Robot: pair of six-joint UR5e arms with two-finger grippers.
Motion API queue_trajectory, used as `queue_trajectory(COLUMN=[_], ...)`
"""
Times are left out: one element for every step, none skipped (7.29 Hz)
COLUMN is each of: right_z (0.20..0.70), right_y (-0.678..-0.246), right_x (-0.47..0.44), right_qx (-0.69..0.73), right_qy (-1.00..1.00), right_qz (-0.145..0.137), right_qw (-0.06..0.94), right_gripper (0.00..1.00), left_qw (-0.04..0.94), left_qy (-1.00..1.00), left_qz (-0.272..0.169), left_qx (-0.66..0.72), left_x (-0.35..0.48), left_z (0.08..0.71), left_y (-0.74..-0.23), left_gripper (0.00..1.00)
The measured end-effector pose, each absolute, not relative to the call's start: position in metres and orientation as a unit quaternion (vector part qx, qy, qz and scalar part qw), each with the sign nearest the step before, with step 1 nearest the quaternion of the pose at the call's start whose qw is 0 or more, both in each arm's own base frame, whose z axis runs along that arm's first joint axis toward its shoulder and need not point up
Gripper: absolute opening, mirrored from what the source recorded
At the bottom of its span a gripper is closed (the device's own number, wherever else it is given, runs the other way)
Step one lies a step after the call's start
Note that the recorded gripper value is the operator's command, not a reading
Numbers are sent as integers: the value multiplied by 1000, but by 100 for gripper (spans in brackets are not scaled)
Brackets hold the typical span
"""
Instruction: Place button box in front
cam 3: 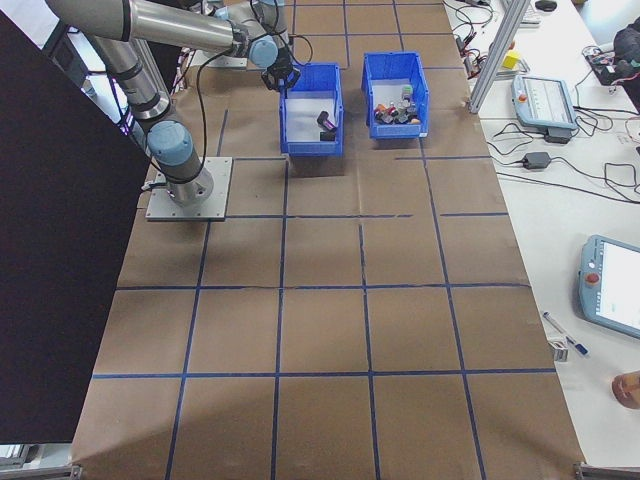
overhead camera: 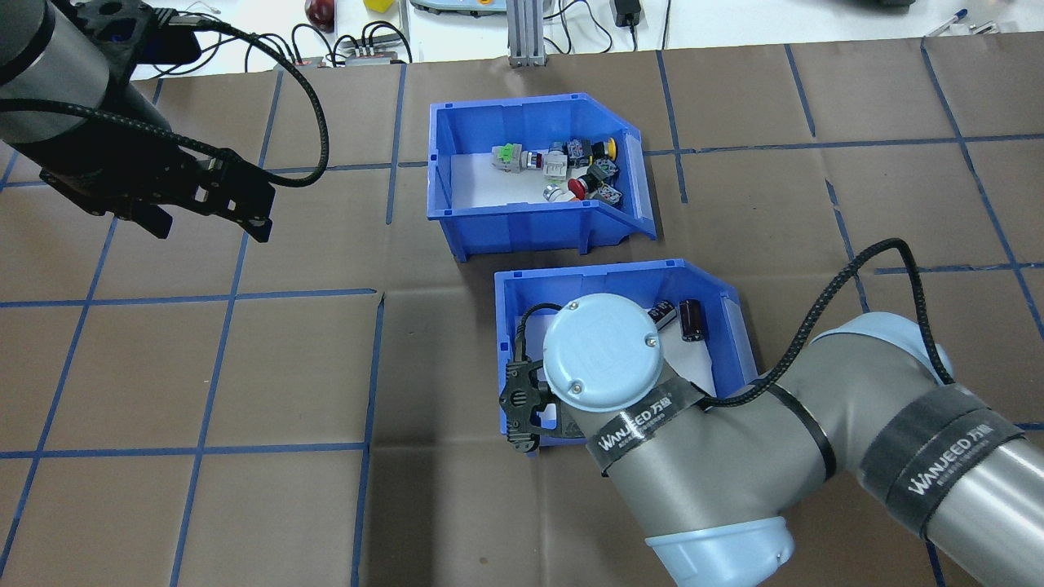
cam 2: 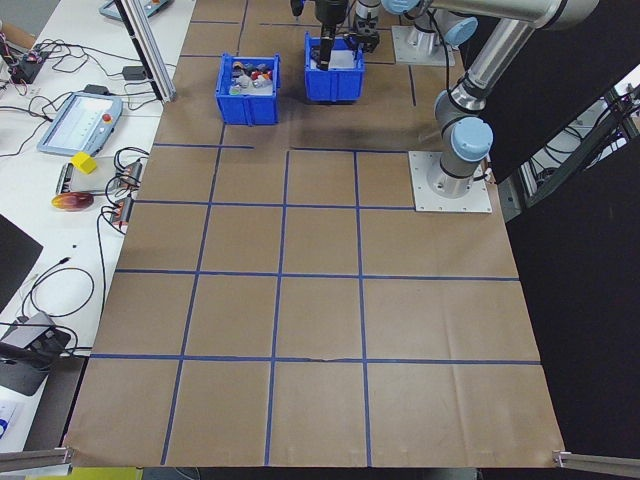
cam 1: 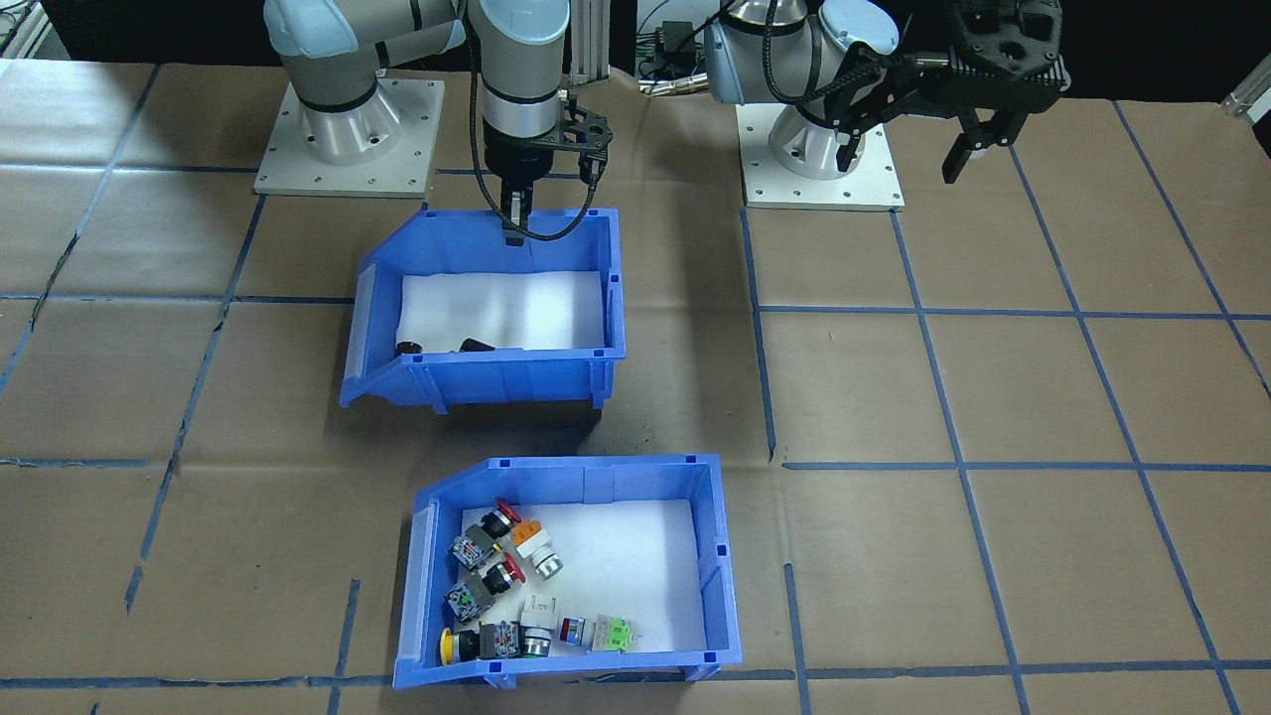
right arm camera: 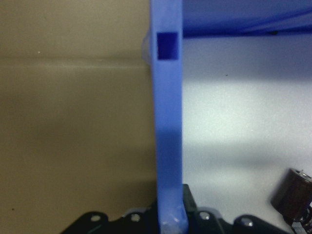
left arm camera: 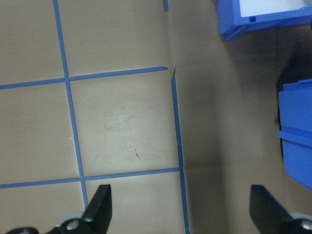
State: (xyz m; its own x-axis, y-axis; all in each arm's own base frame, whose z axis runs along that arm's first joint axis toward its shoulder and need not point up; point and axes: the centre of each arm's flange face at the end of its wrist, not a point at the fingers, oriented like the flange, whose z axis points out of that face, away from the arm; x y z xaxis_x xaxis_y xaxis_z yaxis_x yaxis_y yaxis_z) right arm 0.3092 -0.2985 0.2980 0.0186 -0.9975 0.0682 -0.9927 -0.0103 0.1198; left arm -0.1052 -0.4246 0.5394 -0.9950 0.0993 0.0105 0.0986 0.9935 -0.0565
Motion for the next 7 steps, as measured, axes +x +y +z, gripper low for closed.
queue_trajectory(right_z=[295,290,282,275,272,272,275], right_y=[-299,-299,-299,-298,-299,-299,-300], right_x=[313,318,326,334,337,339,339], right_qx=[708,703,701,702,703,703,703], right_qy=[-702,-707,-710,-708,-707,-707,-707], right_qz=[-20,-20,-17,-15,-13,-10,-5], right_qw=[70,71,72,74,75,76,77], right_gripper=[7,7,7,27,99,100,100], left_qw=[7,7,7,7,7,7,7], left_qy=[-998,-998,-998,-998,-998,-999,-999], left_qz=[26,24,22,21,21,20,20], left_qx=[-50,-50,-50,-50,-50,-50,-50], left_x=[-105,-105,-105,-105,-105,-105,-105], left_z=[538,537,536,535,534,534,534], left_y=[-424,-424,-423,-423,-423,-423,-424], left_gripper=[99,99,99,99,99,99,99])
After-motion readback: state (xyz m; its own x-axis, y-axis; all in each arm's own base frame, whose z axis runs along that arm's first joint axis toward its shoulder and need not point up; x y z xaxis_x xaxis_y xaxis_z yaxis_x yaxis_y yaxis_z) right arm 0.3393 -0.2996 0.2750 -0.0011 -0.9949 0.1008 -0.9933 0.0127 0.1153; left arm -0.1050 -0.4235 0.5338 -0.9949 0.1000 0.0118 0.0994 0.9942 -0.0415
